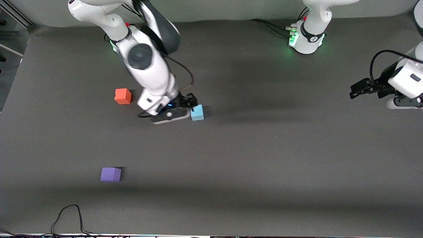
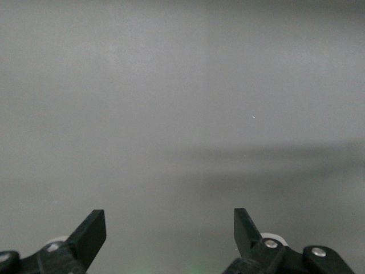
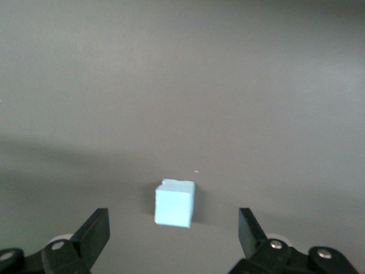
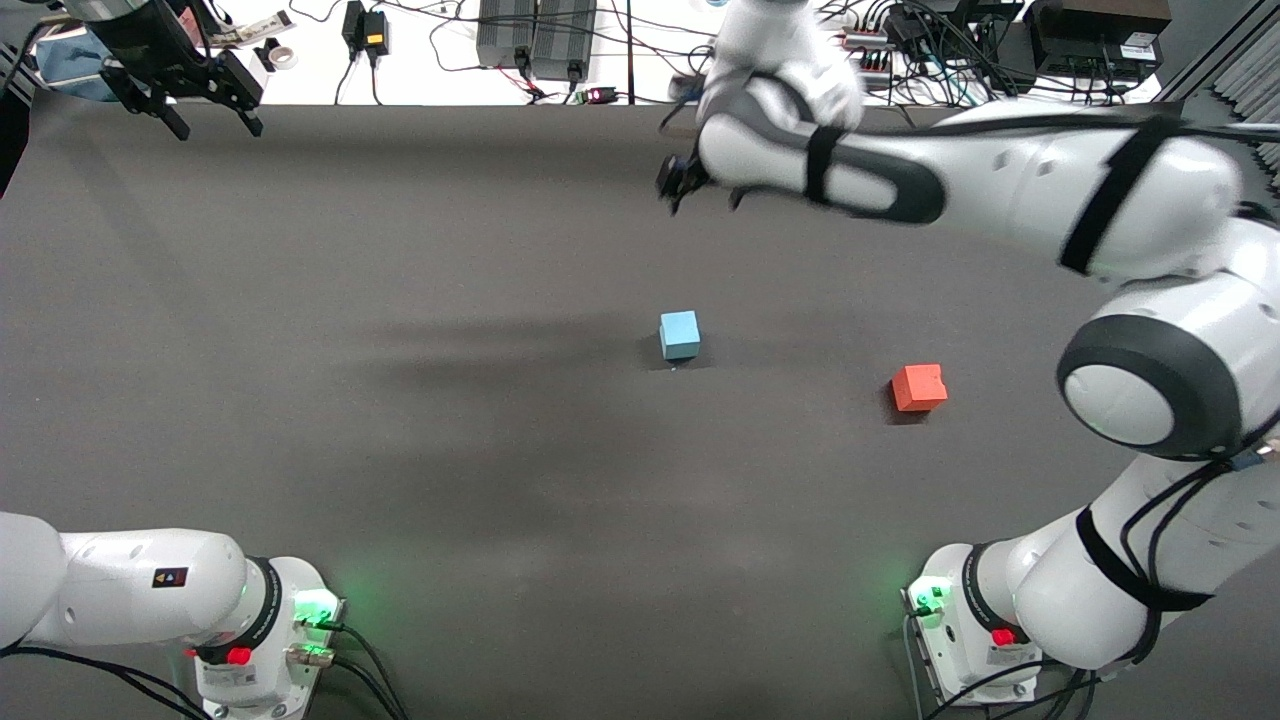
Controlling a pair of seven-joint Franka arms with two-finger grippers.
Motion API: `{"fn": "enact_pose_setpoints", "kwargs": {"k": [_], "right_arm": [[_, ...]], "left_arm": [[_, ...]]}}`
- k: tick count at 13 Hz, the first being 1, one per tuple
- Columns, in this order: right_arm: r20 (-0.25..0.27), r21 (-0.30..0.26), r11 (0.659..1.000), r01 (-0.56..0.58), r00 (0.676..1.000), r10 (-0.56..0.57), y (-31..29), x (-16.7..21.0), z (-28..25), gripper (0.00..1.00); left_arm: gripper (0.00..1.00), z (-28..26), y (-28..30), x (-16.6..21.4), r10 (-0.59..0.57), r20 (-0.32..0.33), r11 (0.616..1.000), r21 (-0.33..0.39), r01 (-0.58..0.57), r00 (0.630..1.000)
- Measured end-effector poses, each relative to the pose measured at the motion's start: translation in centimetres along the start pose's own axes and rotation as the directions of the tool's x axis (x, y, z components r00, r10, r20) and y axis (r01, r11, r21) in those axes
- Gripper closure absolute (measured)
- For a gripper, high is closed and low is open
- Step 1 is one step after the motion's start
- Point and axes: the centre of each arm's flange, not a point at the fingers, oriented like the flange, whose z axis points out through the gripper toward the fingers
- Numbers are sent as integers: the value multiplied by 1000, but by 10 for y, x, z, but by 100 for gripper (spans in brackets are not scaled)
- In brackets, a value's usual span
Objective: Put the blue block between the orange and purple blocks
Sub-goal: 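Close the right gripper on the light blue block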
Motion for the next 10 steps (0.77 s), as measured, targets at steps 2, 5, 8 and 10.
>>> {"fn": "enact_pose_setpoints", "kwargs": {"k": [2, 5, 8, 10], "right_arm": [[-7, -14, 1000, -2, 1000, 2, -10, -23, 58, 0], [-14, -53, 998, -22, 1000, 22, -22, -59, 120, 0], [-23, -65, 997, -29, 999, 28, -21, -79, 167, 0], [-32, -93, 995, -39, 999, 37, -16, -88, 187, 0]], "left_arm": [[0, -17, 4, -3, 7, -7, 1000, 0, -7, 1000], [0, -16, 6, 4, 12, 18, 1000, -2, -12, 1000], [0, -19, 6, 19, 13, 5, 1000, -3, -13, 1000], [0, -23, 5, 19, 17, -4, 1000, 18, -17, 1000]]}}
